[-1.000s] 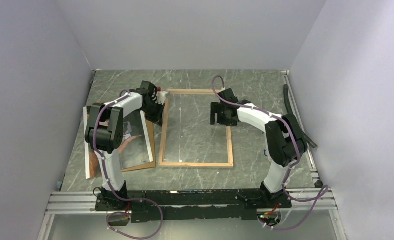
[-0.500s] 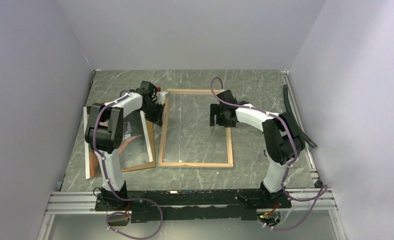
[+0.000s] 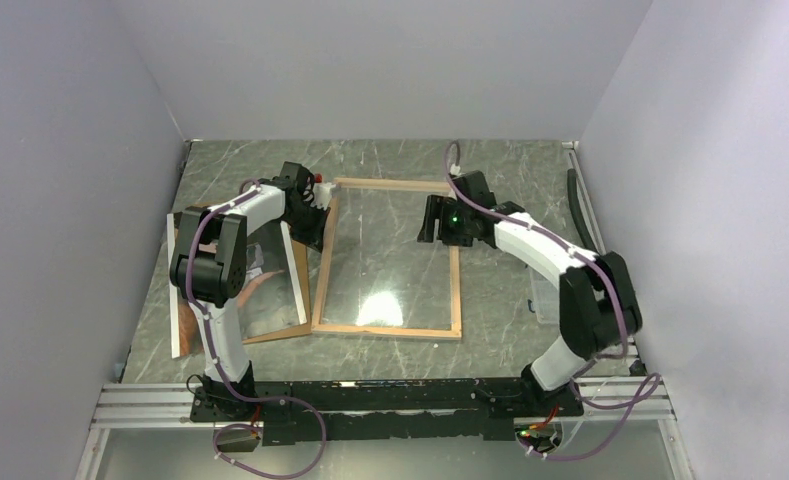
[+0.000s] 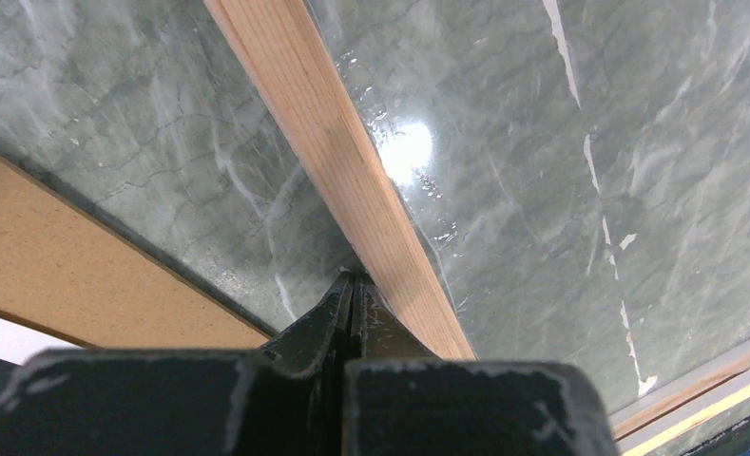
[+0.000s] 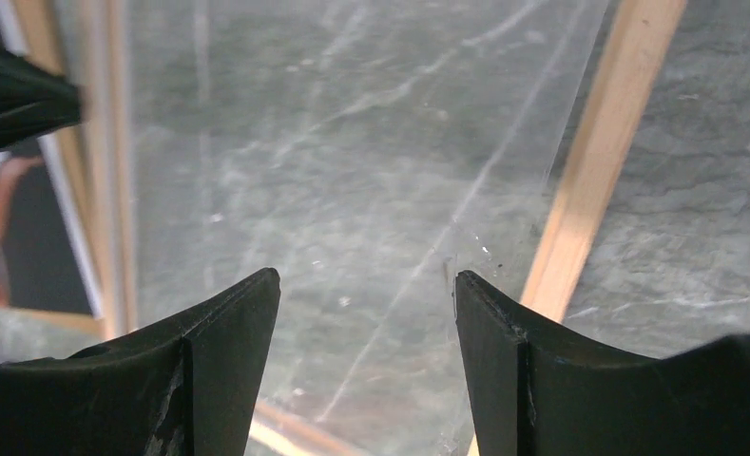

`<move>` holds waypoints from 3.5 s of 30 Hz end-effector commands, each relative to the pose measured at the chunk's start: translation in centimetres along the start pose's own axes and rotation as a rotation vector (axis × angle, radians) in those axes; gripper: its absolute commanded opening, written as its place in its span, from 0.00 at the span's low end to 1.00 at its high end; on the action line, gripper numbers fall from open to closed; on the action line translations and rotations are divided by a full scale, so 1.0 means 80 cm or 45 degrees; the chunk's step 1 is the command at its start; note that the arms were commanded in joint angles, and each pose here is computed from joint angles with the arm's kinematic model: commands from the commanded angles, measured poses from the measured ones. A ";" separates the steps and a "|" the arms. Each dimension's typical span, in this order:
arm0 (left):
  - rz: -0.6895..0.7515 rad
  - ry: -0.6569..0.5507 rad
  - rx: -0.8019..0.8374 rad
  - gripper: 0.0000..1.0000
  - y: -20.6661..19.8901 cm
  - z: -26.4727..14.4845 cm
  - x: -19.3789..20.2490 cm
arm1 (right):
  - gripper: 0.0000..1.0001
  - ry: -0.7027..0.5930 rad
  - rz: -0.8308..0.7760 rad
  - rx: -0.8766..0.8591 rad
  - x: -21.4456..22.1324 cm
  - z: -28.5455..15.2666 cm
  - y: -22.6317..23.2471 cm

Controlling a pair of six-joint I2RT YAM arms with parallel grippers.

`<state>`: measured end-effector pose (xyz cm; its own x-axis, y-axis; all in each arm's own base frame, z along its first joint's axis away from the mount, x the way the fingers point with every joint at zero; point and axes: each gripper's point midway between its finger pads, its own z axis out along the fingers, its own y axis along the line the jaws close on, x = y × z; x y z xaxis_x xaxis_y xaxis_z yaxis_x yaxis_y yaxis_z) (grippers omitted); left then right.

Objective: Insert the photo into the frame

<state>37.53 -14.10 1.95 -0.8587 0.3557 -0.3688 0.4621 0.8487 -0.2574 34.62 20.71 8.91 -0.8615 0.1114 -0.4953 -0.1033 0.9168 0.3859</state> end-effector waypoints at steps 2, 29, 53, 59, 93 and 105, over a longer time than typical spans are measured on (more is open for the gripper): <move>0.024 0.016 0.035 0.03 -0.011 0.007 0.009 | 0.70 -0.050 0.023 -0.410 -0.008 -0.057 0.086; 0.024 0.012 0.033 0.03 -0.014 0.001 0.012 | 0.42 -0.084 0.191 -0.706 -0.016 -0.110 0.095; 0.008 0.018 0.056 0.03 -0.018 -0.005 0.014 | 0.38 -0.205 0.252 -0.435 -0.010 -0.125 0.091; 0.012 0.008 0.062 0.03 -0.020 -0.007 0.010 | 0.27 -0.208 0.252 -0.342 -0.017 -0.114 0.086; -0.067 0.039 0.169 0.03 -0.029 0.000 0.021 | 0.00 -0.504 0.221 -0.537 -0.079 -0.152 0.138; -0.161 0.023 0.182 0.03 -0.016 -0.006 0.021 | 0.00 -0.597 0.310 -0.716 -0.094 -0.161 0.148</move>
<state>35.64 -14.35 2.17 -0.8979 0.2929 -0.3287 0.4108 0.8257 -0.3866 32.53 24.90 22.52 -0.6772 0.4780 -0.5594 -0.1735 0.6351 0.7527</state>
